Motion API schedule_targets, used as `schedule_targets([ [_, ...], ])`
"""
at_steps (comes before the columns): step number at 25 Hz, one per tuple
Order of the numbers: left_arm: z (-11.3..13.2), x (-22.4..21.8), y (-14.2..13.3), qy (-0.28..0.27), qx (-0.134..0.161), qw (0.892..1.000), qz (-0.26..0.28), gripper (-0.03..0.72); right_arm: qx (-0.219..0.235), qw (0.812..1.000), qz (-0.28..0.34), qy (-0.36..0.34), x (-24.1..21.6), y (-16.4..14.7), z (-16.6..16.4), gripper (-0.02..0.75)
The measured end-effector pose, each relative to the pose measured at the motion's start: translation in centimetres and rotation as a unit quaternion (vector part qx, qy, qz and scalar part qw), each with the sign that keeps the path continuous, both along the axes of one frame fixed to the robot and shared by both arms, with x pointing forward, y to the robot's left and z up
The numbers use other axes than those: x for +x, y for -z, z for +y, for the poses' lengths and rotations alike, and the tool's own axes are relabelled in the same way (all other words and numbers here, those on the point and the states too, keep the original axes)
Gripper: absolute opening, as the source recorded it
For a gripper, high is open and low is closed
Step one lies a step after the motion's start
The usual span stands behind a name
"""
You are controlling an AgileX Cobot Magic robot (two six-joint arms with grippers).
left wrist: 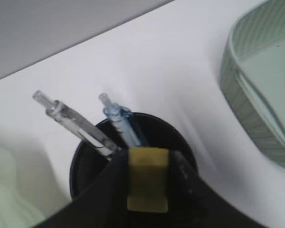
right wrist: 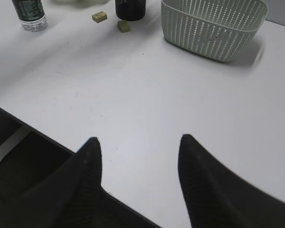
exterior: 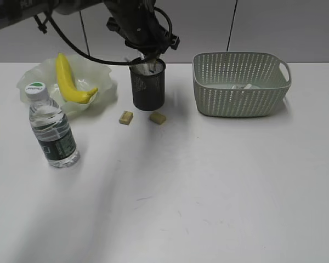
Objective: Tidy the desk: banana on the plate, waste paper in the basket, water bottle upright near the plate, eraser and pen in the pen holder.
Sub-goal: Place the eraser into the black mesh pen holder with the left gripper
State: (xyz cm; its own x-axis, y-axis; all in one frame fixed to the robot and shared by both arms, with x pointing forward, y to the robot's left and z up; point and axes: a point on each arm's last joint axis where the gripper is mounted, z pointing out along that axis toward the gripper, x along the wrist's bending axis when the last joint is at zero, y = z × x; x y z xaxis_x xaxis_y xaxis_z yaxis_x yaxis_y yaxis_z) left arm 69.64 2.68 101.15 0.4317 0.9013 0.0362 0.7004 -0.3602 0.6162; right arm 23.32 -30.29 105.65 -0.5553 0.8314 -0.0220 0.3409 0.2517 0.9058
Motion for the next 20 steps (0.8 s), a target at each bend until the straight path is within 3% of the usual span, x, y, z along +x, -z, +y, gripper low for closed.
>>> schedule_targets([
  [4,0.71,0.66,0.72,-0.006,0.015,1.000,-0.004,0.185,0.000,1.000,0.000,0.000,0.00,0.00,0.00,0.418],
  [12,0.95,0.97,1.16,-0.009,0.014,1.000,-0.002,0.185,0.000,1.000,0.000,0.000,0.00,0.00,0.00,0.418],
  [20,0.85,1.10,1.01,-0.007,0.008,1.000,-0.011,0.357,0.000,1.000,0.000,0.000,0.00,0.00,0.00,0.418],
])
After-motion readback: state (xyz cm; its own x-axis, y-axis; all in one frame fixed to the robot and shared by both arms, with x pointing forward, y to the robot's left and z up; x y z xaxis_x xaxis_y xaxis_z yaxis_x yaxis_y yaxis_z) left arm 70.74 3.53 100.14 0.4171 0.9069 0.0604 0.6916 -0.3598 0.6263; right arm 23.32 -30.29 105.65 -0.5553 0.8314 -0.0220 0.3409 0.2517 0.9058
